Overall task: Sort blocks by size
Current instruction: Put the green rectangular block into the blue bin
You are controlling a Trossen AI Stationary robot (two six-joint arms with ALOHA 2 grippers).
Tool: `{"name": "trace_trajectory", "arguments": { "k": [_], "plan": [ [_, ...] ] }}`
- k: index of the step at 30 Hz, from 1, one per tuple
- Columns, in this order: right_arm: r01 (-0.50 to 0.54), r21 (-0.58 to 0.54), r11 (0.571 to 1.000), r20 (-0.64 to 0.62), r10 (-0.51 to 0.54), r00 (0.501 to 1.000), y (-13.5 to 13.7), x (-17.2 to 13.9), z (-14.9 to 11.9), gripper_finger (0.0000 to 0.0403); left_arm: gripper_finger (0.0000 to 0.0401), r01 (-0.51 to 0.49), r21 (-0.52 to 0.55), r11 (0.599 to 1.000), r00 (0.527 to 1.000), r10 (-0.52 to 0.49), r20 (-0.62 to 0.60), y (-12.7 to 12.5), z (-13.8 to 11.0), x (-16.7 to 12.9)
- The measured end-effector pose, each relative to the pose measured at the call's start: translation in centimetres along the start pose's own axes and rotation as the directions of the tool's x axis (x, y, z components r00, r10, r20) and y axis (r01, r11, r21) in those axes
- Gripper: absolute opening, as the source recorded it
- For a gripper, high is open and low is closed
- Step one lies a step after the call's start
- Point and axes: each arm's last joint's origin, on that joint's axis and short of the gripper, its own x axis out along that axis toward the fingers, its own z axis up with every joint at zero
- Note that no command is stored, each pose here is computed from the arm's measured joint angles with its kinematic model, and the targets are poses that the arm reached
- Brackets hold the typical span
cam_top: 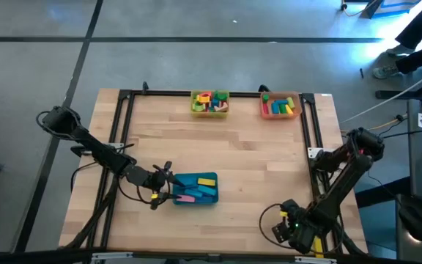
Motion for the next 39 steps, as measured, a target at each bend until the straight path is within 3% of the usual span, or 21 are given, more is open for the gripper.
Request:
{"name": "trace_trajectory", "arguments": {
  "k": [10, 24, 39],
  "plan": [
    [0.117, -0.004, 0.993, -0.161, -0.117, 0.98, 0.2, 2.2, -0.9, 0.0269, 0.0202, 0.0, 0.004, 1.0, 1.0, 0.0, 0.0, 0.0, 0.0, 0.0],
    [0.185, 0.007, 0.983, -0.165, -0.181, 0.969, -0.4, 2.2, -1.0, 0.023, 0.0202, 0.0, 0.004, 1.0, 1.0, 0.0, -0.002, 0.0, 0.0, 0.0],
    [0.236, 0.005, 0.972, -0.167, -0.232, 0.958, -1.0, 2.1, -1.1, 0.0227, 0.0202, 0.0, 0.004, 1.0, 1.0, 0.0, -0.001, 0.0, 0.0, 0.0]
  ]
}}
